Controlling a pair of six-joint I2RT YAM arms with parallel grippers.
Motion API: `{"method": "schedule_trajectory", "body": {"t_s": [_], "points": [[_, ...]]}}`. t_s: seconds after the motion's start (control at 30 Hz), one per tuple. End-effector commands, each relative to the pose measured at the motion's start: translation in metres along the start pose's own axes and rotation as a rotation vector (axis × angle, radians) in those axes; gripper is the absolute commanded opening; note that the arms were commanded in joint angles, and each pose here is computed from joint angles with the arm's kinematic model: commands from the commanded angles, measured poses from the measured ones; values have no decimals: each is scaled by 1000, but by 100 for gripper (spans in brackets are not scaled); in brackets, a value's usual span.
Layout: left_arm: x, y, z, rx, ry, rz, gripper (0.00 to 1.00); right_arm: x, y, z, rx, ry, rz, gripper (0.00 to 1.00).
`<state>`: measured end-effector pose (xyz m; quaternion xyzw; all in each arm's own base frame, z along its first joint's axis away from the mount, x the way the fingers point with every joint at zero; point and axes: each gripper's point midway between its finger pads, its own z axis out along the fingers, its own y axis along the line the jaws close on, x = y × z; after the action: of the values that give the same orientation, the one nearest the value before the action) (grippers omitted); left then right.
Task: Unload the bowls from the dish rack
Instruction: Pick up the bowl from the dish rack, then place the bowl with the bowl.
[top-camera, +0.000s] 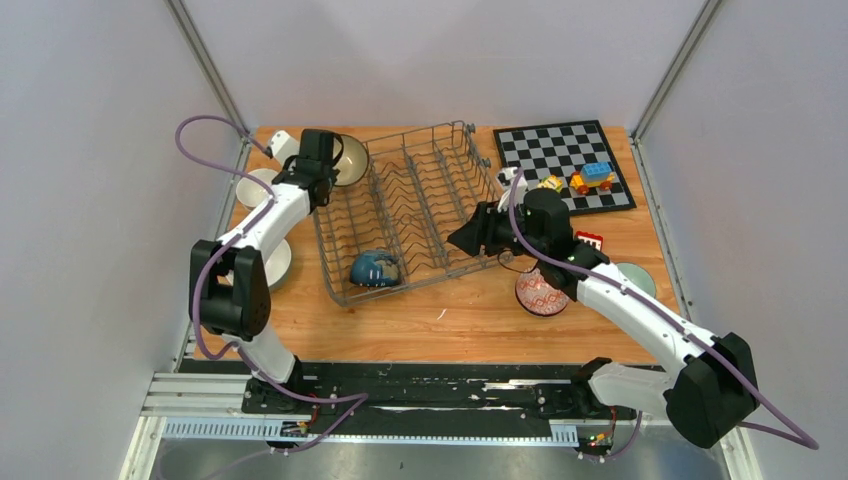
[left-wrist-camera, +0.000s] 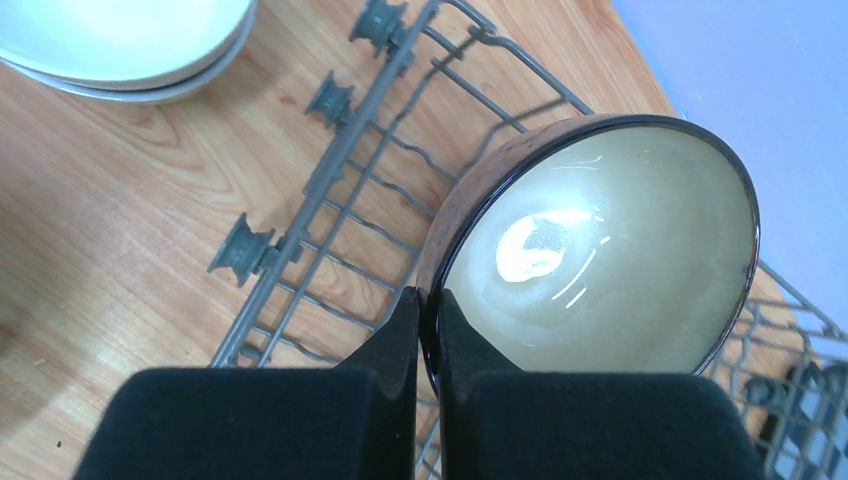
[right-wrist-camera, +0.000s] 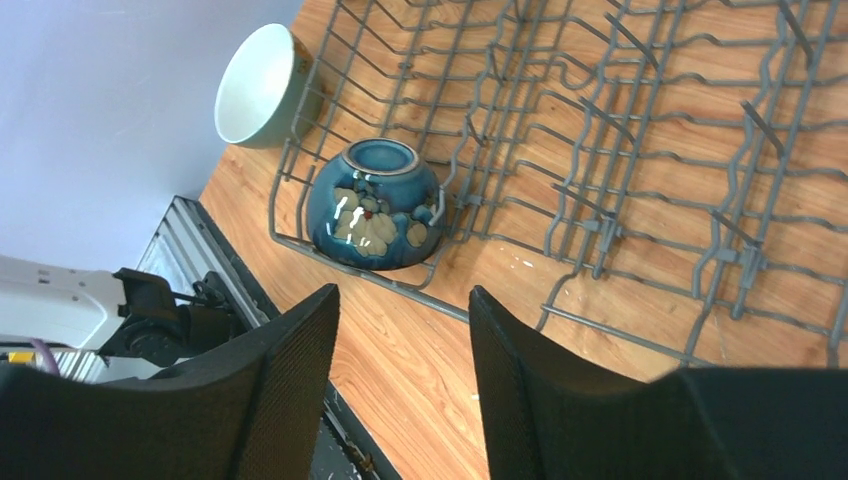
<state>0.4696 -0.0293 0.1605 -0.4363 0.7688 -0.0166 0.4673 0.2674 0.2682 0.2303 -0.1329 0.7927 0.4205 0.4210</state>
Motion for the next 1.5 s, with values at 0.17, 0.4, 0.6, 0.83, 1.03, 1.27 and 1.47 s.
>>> {"method": "schedule_trajectory", "body": {"t_s": [0.17, 0.4, 0.6, 0.83, 1.03, 1.27, 1.47], "points": [[-23, -76, -86, 452, 127, 79, 0, -30, -5, -26, 163, -21, -63, 71], [-24, -84, -170, 698, 157, 327, 0, -52, 3, -52, 225, -17, -145, 79], [-19, -75, -235, 871, 144, 494, 0, -69, 9, -85, 301, 43, -242, 79], [20, -45, -302, 988, 168, 754, 0, -66, 38, -133, 238, 70, -321, 79], [47, -13, -333, 1038, 260, 845, 0, -44, 51, -139, 163, 157, -315, 78], [67, 11, -338, 1046, 313, 861, 0, -20, 60, -118, 86, 265, -231, 77], [79, 8, -329, 1033, 324, 838, 0, 6, 66, -86, 72, 321, -130, 77]]}}
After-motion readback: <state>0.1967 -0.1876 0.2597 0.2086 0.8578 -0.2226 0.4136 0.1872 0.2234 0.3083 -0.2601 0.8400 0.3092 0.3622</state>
